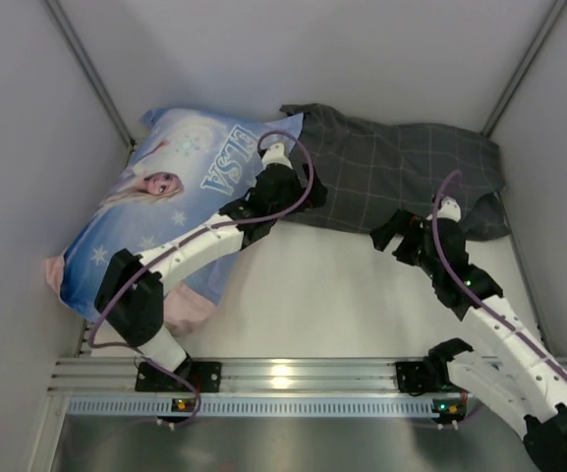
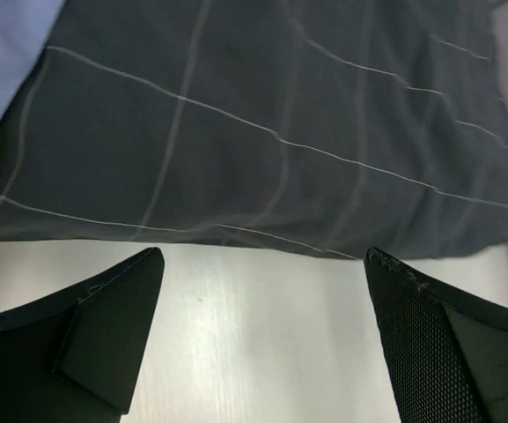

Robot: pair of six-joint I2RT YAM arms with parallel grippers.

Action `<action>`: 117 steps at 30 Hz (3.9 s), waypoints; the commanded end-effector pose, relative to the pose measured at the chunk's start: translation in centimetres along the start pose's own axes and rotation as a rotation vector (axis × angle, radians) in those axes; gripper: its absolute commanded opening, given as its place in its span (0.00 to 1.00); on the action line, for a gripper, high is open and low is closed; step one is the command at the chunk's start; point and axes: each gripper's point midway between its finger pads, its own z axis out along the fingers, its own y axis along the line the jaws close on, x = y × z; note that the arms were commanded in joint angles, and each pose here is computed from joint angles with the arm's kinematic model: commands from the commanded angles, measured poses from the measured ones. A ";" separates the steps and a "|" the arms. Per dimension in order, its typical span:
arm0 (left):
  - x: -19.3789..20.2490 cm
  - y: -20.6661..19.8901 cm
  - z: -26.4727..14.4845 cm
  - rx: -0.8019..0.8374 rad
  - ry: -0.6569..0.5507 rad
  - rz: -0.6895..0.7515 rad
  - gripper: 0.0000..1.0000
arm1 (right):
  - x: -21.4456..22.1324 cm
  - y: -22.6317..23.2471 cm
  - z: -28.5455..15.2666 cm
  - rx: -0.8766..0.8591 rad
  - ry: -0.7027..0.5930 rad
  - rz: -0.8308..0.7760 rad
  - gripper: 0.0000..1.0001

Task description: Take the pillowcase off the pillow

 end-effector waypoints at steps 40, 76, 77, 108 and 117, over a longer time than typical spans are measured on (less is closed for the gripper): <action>-5.2 -5.4 0.3 0.300 -0.142 -0.210 0.00 | 0.1 -0.6 -5.7 -0.055 0.007 0.030 0.99; -11.6 3.5 -12.5 -0.101 -0.244 0.048 0.00 | -2.3 7.4 -10.8 -0.409 0.165 -0.351 0.99; -11.7 3.4 -12.5 -0.097 -0.245 0.050 0.00 | -1.5 6.7 -9.6 -0.380 0.197 -0.375 0.99; -7.4 -0.6 -9.0 0.094 -0.008 0.021 0.00 | 6.3 -2.6 1.1 0.568 0.077 -0.646 0.12; -5.1 -2.2 -5.3 0.134 0.104 0.078 0.00 | 8.0 -1.4 -0.7 0.371 0.146 -0.578 0.00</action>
